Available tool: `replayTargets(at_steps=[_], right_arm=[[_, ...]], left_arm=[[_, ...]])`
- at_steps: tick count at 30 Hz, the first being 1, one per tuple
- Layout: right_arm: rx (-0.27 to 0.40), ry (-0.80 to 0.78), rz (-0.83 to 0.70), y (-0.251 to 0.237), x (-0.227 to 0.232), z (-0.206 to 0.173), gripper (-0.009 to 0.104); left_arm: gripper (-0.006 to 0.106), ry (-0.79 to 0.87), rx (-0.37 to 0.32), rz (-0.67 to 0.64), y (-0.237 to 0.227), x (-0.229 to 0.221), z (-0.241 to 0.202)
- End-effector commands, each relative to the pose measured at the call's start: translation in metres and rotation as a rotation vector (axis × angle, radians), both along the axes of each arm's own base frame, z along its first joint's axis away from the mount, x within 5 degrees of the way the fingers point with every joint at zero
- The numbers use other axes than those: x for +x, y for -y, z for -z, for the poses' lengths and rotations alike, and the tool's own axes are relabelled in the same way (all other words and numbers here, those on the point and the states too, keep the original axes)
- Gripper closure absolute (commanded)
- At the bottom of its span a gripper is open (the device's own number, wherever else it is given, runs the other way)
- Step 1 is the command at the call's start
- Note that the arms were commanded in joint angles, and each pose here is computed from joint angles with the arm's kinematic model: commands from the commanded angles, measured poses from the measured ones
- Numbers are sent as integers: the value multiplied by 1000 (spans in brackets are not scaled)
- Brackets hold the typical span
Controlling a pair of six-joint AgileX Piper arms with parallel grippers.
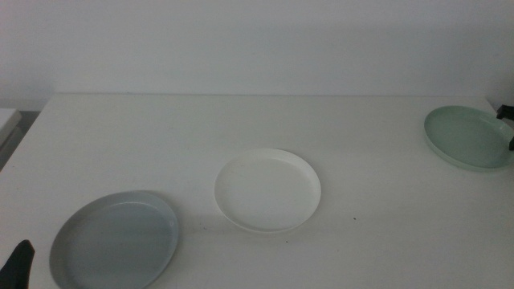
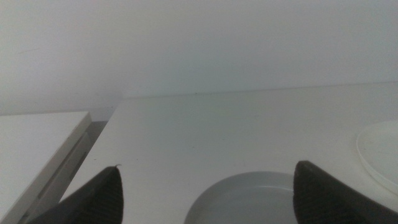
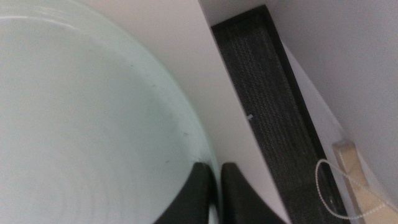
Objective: Stack the three bowls on top of each other.
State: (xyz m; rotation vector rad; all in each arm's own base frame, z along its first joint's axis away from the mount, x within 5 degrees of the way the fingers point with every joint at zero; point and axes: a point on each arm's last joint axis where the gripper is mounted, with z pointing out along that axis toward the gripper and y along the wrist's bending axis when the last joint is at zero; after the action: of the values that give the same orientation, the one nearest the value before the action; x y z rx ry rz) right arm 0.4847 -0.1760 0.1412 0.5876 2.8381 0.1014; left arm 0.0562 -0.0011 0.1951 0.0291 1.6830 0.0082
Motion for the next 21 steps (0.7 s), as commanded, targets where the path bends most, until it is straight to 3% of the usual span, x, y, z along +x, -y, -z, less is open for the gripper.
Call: replayTargets(at_steps=[1, 5, 9, 12, 15, 21], right_arm=[[-6, 2, -44, -5, 1, -6, 97], [-20, 50, -66, -17, 2, -34, 97], [-5, 133, -119, -50, -1, -89, 97], [60, 208, -207, -97, -4, -130, 97], [68, 253, -319, -150, -9, -159, 97], [74, 256, -588, -270, -31, -168, 98]], left_arm=[[7, 18, -2, 0, 0, 0, -2], [7, 18, -2, 0, 0, 0, -2], [7, 18, -2, 0, 0, 0, -2], [7, 18, -2, 0, 0, 0, -2], [7, 18, -2, 0, 0, 0, -2], [7, 18, -2, 0, 0, 0, -2]])
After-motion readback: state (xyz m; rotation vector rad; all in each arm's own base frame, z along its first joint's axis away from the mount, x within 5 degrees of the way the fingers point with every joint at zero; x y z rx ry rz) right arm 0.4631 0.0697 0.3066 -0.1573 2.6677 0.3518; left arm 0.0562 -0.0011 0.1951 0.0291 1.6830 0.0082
